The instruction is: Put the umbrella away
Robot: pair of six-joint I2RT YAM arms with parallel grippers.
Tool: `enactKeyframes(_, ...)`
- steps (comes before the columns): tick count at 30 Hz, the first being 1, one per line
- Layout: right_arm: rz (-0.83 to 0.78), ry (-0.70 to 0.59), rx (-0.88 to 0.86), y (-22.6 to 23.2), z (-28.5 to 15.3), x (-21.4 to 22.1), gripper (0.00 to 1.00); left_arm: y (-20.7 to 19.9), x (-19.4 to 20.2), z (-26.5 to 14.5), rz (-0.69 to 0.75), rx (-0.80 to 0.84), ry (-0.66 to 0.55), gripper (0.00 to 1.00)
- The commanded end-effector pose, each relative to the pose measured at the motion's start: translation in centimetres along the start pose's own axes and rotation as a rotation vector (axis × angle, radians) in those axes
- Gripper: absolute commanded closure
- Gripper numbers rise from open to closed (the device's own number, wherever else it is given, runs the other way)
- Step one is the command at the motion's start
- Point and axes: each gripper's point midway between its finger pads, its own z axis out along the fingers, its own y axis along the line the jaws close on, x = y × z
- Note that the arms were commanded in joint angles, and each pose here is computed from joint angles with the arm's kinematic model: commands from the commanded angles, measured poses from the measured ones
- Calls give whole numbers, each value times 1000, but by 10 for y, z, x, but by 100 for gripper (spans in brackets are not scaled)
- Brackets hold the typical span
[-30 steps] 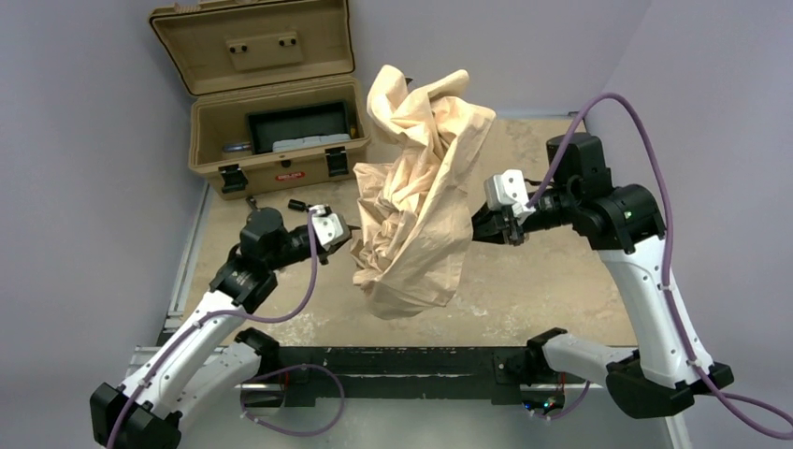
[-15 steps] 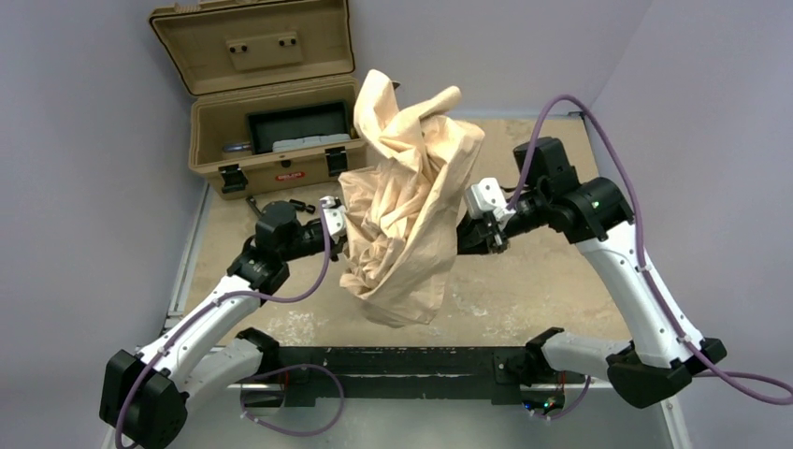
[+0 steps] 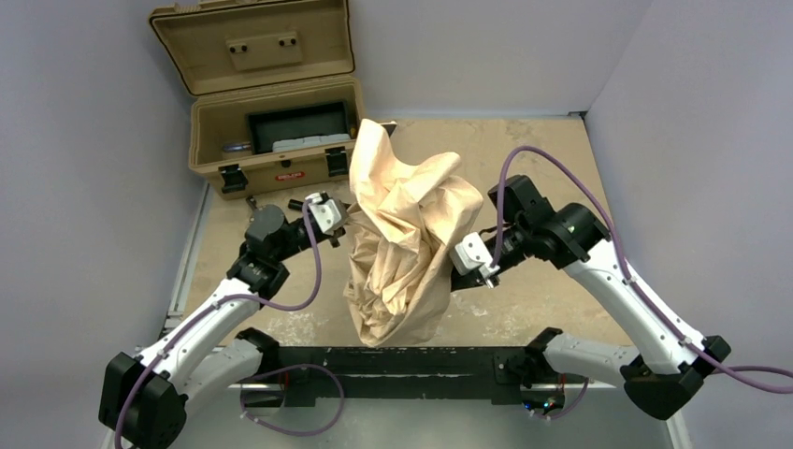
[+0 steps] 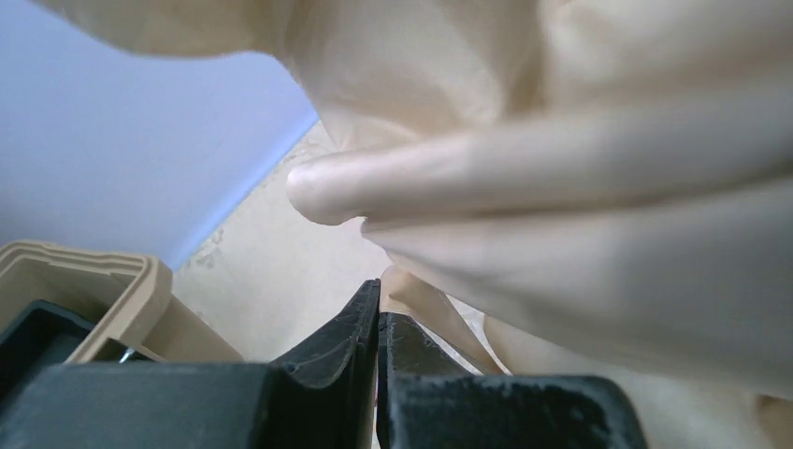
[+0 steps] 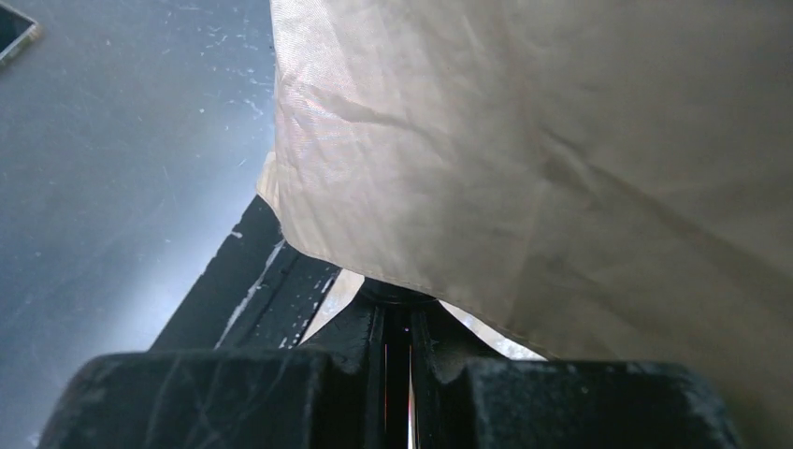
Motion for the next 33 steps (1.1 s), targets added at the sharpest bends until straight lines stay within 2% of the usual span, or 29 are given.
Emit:
enactKeyframes(1,-179,-43,-38,16,5,-13,100,20,-28,1,62,-88,-118,100)
enactKeyframes(6,-154,85,-56,26,13,20,100,27,-45,5,90,-107,-192,100)
enactKeyframes(11,-50,173,-109,36,24,49,100,29,-37,7,120,-115,-184,100)
enactKeyframes(22,145,229,-204,29,45,79,100,25,17,34,35,-67,-110,100)
enactKeyframes(27,263,237,-187,18,46,84,100,21,41,31,-3,-99,-90,100)
enactKeyframes(33,415,257,-128,-7,36,115,100,21,69,34,-53,-113,-32,100)
